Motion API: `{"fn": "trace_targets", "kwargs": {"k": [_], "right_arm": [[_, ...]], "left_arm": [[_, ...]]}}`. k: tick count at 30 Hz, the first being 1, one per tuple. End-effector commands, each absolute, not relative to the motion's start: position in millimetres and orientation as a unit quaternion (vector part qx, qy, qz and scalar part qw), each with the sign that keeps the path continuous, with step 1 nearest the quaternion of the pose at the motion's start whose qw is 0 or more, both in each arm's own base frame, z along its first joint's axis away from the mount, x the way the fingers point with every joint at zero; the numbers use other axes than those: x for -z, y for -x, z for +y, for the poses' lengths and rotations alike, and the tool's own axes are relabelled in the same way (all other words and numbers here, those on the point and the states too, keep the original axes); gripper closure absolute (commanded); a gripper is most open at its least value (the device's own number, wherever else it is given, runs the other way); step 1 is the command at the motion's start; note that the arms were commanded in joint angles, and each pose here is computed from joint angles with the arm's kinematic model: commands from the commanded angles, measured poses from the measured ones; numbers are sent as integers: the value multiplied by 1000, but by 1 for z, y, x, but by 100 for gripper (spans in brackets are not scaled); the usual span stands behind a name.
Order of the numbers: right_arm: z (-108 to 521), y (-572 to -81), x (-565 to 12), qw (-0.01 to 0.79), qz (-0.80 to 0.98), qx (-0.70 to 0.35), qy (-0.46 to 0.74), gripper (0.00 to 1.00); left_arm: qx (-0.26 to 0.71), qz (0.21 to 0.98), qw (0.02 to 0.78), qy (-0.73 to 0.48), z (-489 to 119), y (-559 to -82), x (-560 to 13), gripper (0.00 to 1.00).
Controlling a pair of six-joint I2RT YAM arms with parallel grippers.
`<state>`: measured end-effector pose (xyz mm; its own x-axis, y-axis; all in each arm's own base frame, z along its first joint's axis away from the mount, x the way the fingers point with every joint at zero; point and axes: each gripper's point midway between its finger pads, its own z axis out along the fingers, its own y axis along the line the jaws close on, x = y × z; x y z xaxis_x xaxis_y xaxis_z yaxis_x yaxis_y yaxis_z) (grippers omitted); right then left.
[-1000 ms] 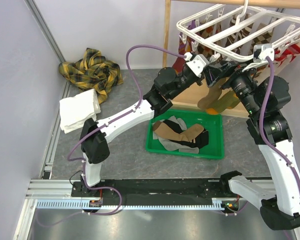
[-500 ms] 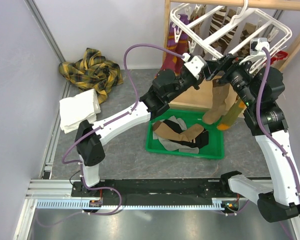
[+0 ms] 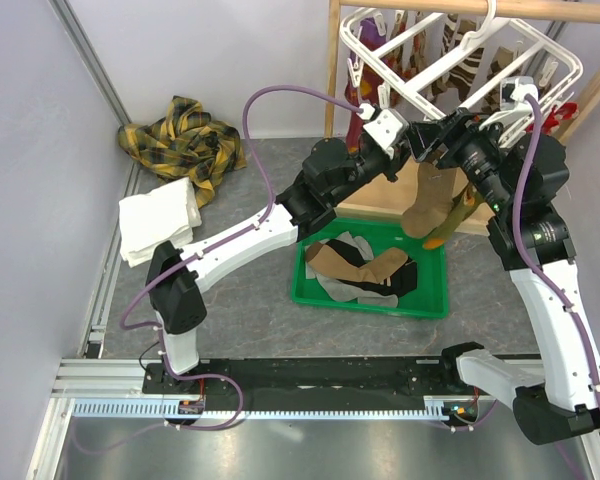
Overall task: Clip the socks to the hanger
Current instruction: Open the clamp at the hanger.
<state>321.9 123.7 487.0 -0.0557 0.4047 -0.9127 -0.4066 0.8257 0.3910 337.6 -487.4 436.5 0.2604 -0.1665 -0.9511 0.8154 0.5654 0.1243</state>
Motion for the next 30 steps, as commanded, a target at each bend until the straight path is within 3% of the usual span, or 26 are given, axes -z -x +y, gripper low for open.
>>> {"fn": "trace_targets", "kwargs": {"k": [1, 18, 30], "right_arm": [[94, -336, -471, 691, 678, -244, -54, 22], [85, -333, -445, 657, 707, -238, -106, 28], [75, -342, -464, 690, 676, -230, -120, 28]], "left_arm": [[389, 487, 711, -325, -478, -301, -469, 98], [372, 502, 702, -341, -475, -302, -466, 98], [389, 432, 668, -464, -491, -265, -455, 98]]}}
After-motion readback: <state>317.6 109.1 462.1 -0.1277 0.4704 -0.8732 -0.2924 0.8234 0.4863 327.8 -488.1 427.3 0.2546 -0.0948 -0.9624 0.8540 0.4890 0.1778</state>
